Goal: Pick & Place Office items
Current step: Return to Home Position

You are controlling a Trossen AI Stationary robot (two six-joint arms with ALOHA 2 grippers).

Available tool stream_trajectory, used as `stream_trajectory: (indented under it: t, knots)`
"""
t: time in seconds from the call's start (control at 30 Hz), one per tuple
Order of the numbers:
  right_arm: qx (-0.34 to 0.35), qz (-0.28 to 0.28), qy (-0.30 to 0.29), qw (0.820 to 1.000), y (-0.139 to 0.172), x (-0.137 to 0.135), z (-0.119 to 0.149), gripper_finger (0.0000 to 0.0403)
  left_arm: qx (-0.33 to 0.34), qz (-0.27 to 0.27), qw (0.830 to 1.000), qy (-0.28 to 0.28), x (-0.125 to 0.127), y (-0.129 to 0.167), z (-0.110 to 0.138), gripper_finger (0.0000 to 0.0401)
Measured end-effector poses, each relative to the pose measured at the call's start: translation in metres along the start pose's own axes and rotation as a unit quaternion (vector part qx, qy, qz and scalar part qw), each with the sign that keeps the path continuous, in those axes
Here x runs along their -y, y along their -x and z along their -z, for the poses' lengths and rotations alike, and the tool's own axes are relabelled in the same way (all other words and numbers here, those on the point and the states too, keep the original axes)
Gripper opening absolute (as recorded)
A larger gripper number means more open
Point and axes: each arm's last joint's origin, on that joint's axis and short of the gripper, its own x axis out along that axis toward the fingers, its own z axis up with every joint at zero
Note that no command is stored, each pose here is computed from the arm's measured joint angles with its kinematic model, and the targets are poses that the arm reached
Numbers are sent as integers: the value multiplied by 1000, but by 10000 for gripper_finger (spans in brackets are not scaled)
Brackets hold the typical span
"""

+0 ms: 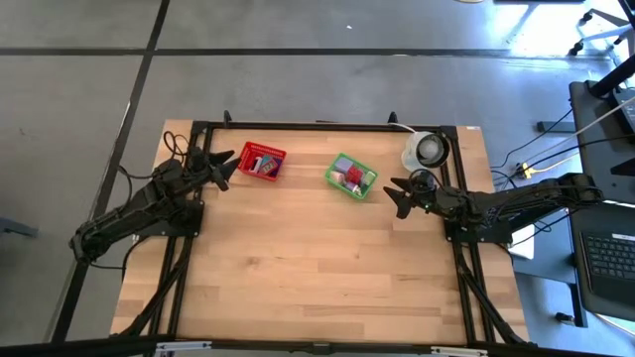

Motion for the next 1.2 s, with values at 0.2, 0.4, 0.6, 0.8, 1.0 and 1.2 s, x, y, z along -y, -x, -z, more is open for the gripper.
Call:
stream_trajectory:
  t: [0.2, 0.4, 0.6, 0.8, 1.0, 1.2]
  knots:
    - [-3, 1, 2, 1000, 0, 0, 0, 261, 0, 0, 1000, 0, 0, 0, 0, 245]
    - [26, -20, -18, 999, 7, -1, -9, 261, 9, 6, 1000, 1, -2, 0, 5, 245]
    - [83, -57, -61, 993, 18, -3, -24, 261, 20, 16, 1000, 2, -7, -6, 16, 246]
    - [139, -94, -102, 981, 31, -3, -39, 261, 46, 26, 999, 7, -8, -8, 18, 244]
    - [188, -113, -135, 966, 41, 1, -50, 261, 46, 26, 999, 7, -8, -8, 18, 246]
    - [242, -123, -164, 948, 51, 6, -60, 262, 46, 26, 999, 7, -8, -8, 18, 244]
